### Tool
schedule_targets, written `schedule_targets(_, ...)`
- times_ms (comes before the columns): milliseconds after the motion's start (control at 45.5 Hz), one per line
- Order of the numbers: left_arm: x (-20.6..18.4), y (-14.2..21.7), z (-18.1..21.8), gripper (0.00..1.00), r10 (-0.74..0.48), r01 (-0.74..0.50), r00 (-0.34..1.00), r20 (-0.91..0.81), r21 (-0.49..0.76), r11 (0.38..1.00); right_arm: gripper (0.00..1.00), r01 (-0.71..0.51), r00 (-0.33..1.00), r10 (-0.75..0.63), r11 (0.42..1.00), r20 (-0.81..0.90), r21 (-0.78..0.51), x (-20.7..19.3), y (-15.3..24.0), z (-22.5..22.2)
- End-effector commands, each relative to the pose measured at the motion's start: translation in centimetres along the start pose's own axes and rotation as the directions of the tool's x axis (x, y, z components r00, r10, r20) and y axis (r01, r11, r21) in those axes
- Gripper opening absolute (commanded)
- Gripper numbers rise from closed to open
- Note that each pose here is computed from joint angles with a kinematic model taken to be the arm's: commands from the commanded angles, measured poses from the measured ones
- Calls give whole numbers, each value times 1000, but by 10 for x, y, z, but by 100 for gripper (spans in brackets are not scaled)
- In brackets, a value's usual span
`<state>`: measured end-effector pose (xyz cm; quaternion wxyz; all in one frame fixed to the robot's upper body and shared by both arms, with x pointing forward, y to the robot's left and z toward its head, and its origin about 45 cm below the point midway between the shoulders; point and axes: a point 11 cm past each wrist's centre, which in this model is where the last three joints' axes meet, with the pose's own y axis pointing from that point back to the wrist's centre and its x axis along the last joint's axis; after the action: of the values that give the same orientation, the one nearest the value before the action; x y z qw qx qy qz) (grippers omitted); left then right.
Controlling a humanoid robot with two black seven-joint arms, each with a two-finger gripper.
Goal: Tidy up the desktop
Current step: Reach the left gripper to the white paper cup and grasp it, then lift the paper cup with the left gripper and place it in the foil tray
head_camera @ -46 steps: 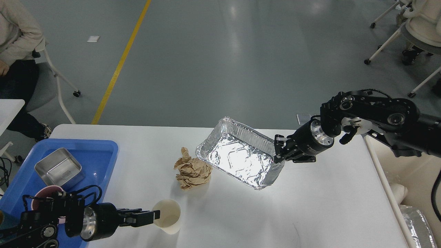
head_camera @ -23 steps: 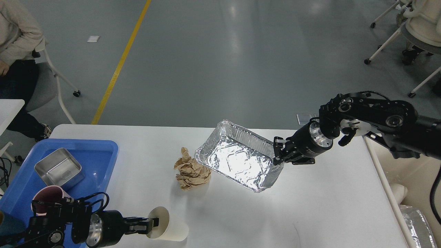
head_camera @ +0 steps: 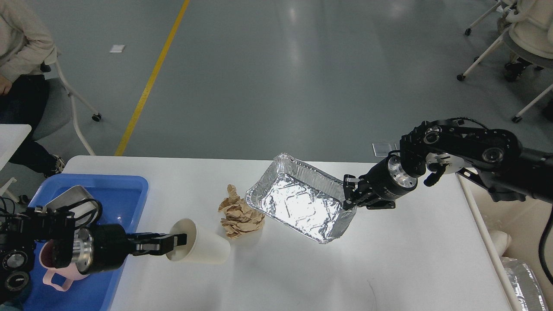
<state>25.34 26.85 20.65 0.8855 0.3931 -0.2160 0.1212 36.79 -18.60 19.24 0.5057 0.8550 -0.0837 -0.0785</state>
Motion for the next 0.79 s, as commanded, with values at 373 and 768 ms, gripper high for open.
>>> schedule_targets(373,96,62,35,0,153,-149,981,124,-36,988,0,5,1000,-5,1000,-2,2,-2,-1,-1)
schedule_targets(768,114,-1,85,3,74,-48,968,242,-110,993,0,13,1000,-13,1000,-21,15,-4,-2,-11)
